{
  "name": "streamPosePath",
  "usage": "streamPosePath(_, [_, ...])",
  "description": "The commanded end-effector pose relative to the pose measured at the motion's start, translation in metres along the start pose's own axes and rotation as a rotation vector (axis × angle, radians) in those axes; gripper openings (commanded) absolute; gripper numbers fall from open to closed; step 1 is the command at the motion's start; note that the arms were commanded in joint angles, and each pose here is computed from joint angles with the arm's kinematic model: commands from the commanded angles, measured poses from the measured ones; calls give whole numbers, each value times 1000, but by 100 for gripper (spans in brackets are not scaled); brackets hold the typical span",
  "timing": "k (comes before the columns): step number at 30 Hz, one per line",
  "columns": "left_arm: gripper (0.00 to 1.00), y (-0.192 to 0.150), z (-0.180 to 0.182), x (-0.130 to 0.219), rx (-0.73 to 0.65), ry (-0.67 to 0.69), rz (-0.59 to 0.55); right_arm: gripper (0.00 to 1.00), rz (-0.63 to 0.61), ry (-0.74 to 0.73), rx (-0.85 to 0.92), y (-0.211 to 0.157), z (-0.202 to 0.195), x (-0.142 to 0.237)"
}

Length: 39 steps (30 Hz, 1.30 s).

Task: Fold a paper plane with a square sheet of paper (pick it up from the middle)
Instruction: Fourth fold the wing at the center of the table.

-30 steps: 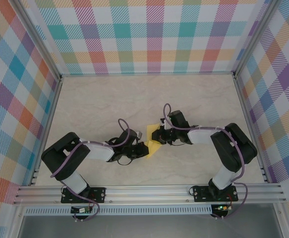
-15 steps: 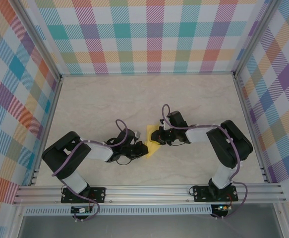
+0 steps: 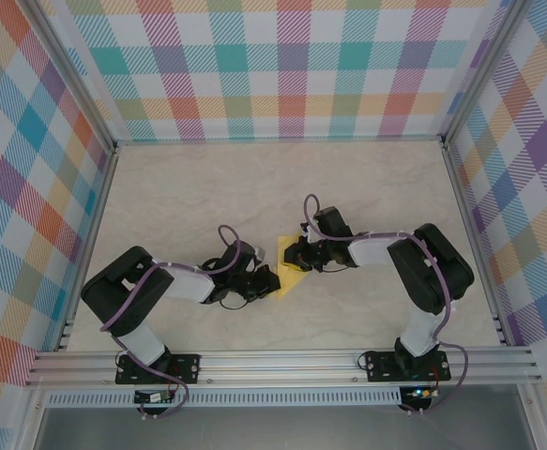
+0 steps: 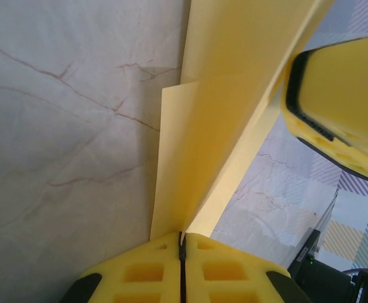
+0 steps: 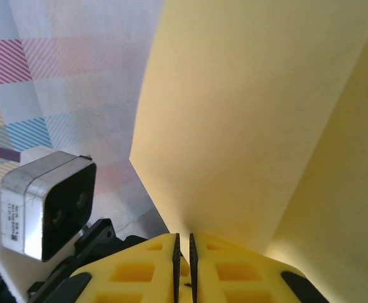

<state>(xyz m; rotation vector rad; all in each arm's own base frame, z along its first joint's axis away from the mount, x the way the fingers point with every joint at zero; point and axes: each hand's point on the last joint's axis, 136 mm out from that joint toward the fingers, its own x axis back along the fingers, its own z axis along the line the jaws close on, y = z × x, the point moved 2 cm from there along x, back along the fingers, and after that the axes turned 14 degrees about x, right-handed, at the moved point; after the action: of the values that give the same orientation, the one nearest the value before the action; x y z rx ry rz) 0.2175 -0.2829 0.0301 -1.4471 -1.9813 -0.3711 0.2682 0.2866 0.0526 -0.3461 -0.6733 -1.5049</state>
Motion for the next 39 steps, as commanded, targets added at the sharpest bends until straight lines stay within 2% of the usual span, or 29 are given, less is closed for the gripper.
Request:
streamPosePath(1, [7, 0, 52, -5, 74, 197, -3, 15, 15, -37, 1, 2, -5, -5])
streamPosePath(9, [7, -2, 58, -7, 70, 223, 17, 14, 5, -69, -20, 0, -15, -6])
streamPosePath(14, [6, -1, 53, -8, 34, 216, 28, 16, -37, -46, 15, 4, 2, 8])
streamPosePath(20, [6, -2, 51, -11, 6, 223, 52, 17, -32, 62, 55, 6, 26, 13])
streamPosePath(39, [6, -4, 58, -16, 47, 262, 96, 16, -12, -112, 7, 6, -11, 1])
